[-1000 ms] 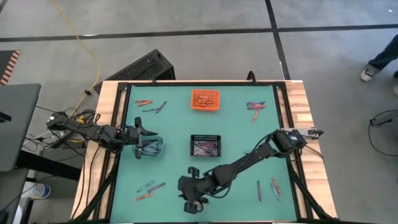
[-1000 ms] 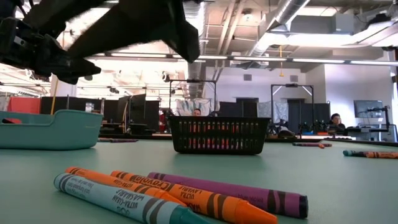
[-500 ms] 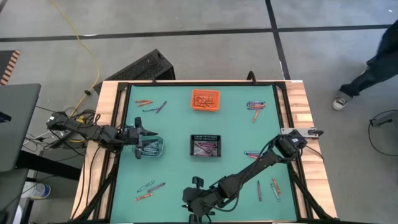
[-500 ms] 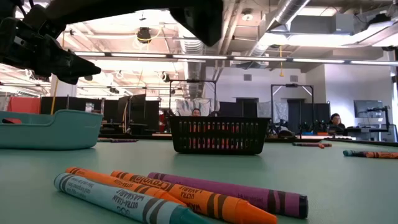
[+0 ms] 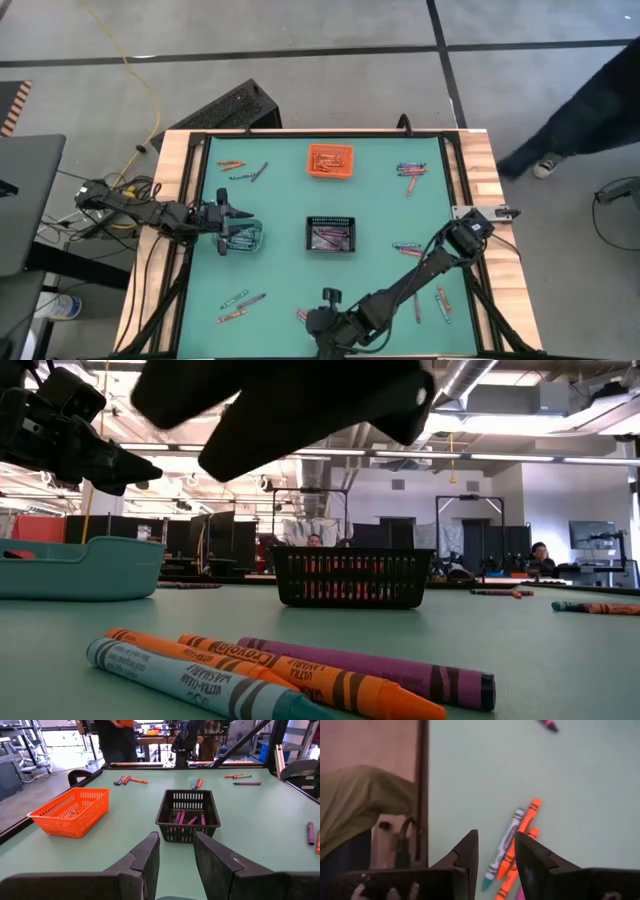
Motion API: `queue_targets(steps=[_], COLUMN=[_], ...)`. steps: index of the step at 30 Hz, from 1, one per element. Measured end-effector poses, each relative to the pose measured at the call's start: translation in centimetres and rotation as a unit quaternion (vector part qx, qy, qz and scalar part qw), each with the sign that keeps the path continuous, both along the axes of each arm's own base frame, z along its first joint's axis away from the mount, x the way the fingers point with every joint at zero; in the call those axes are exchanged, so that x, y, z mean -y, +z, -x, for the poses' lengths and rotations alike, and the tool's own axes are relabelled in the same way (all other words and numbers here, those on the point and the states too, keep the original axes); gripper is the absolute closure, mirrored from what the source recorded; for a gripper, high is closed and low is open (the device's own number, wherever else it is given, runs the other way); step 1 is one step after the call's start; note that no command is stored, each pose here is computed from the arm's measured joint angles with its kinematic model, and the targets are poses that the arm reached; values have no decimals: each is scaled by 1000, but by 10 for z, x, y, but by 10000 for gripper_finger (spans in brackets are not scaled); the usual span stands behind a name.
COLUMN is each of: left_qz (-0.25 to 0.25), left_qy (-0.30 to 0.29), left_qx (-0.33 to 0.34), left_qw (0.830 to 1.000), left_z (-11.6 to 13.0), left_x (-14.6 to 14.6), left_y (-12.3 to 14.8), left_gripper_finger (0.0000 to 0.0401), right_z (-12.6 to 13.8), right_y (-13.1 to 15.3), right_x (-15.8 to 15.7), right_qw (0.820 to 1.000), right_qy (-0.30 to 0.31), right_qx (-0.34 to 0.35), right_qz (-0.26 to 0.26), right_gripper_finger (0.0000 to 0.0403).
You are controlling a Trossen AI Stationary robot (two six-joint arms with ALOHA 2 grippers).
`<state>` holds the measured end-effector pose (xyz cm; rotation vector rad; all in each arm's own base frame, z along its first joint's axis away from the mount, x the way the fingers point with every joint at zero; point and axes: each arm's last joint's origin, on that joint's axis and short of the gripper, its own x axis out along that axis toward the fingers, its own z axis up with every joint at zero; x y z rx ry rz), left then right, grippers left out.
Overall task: Sort crayons
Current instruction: Put the orange crayon into the orange bin
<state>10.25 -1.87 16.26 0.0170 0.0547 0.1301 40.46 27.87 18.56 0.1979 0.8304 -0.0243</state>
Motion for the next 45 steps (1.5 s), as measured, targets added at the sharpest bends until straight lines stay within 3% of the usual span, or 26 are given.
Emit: queue_targets(steps=[5, 14, 21, 31, 45], left_qz=[0, -2, -4, -4, -4], left_qy=[0, 0, 0, 0, 0], left_qx=[0, -5, -12, -13, -13], left_qw=[1000, 1000, 1000, 1000, 1000], left_z=[0, -1, -1, -1, -1], left_x=[0, 0, 0, 0, 0], left_y=[0, -1, -2, -2, -2], left_gripper_finger=[290, 290, 290, 290, 290], right_z=[-7, -35, -42, -36, -35], right_y=[-8, -49, -54, -52, -53], right_x=[5, 25, 35, 20, 22], right_qw=[999, 998, 997, 998, 997], right_qy=[-24, -47, -61, -55, -57], right_qx=[16, 22, 24, 37, 34], right_qz=[20, 37, 38, 22, 49], right_gripper_finger=[282, 282, 282, 282, 282])
